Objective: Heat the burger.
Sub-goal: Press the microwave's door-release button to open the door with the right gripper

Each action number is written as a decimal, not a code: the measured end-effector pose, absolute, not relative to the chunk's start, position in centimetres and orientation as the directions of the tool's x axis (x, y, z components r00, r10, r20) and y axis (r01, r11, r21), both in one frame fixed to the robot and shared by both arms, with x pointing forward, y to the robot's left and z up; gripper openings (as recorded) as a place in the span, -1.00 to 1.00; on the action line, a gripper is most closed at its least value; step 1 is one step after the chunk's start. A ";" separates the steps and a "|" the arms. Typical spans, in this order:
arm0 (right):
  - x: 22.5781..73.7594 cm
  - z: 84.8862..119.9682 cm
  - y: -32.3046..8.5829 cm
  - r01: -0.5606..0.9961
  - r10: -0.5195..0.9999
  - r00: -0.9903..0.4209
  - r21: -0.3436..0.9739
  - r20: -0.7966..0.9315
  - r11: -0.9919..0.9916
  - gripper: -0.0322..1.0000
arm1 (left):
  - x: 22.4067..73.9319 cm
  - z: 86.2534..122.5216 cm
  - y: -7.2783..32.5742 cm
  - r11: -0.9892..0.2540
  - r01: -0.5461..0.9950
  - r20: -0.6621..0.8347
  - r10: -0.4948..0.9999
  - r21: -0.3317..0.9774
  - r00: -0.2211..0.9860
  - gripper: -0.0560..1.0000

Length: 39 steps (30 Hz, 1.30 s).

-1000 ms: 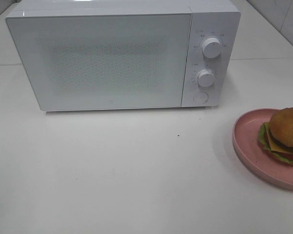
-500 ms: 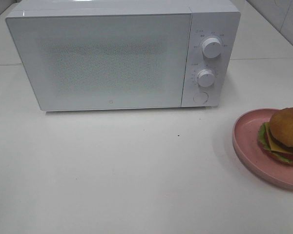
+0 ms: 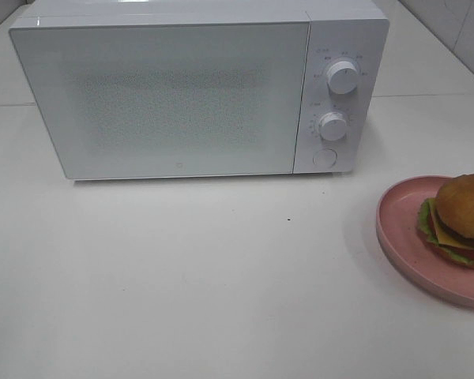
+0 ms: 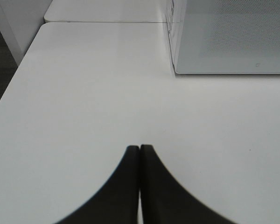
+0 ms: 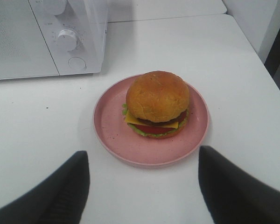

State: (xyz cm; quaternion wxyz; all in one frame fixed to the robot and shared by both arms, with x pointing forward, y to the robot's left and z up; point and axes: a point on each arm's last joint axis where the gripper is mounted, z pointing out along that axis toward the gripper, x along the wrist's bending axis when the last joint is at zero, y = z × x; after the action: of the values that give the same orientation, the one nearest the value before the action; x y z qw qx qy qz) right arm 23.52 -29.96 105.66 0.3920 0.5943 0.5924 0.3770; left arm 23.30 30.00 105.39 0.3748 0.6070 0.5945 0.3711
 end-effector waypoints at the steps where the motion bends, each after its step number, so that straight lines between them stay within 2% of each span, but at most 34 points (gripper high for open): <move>1: 23.5 105.7 -30.0 0.409 1.000 0.014 0.913 -0.016 0.009 0.29 | 23.3 105.4 30.0 -0.012 0.443 0.005 1.000 0.896 0.018 -0.89; 39: 23.5 105.7 -30.0 0.409 1.000 0.014 0.913 -0.016 0.009 0.29 | 23.3 105.4 30.0 -0.012 0.443 0.005 1.000 0.896 0.018 -0.89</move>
State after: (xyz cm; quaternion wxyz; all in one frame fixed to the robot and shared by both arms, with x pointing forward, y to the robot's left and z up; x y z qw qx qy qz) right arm 23.52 -29.96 105.66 0.3920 0.5943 0.5924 0.3770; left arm 23.30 30.00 105.39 0.3748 0.6070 0.5945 0.3711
